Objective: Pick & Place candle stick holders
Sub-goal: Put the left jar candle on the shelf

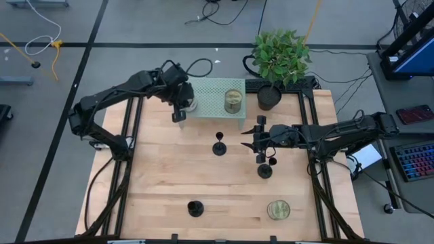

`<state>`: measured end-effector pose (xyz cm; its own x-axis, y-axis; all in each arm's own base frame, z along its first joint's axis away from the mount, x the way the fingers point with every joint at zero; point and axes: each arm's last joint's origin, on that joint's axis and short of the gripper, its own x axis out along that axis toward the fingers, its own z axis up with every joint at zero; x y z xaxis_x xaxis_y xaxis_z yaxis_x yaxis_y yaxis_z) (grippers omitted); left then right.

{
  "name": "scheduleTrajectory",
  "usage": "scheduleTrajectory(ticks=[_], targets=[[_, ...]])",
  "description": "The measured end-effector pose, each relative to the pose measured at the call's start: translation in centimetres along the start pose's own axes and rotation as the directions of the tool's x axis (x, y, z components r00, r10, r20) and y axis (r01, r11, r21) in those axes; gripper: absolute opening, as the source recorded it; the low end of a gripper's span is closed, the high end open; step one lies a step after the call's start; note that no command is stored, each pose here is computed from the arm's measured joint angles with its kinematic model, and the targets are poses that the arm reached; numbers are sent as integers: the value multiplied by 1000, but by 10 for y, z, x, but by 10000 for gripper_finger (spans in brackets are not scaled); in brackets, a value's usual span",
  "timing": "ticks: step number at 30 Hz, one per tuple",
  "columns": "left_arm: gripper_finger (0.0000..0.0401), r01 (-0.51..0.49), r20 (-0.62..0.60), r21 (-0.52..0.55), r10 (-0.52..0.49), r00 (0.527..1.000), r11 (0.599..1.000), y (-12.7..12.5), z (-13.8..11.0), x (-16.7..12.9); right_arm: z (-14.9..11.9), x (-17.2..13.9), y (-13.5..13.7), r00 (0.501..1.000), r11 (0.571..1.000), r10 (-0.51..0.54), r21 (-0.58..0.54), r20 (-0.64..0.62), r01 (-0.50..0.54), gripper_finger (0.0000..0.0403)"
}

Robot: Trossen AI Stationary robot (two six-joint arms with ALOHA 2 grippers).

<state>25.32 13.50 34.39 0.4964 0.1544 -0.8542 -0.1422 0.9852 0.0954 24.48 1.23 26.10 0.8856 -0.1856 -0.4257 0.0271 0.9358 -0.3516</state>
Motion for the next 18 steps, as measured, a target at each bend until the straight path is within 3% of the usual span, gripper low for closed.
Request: scheduleTrajectory(ticks=[18], targets=[[9, -9, -26, -32, 8, 1000, 999, 6, 2, 13, 0, 0, 0, 1000, 1000, 0, 0, 0, 0, 169]])
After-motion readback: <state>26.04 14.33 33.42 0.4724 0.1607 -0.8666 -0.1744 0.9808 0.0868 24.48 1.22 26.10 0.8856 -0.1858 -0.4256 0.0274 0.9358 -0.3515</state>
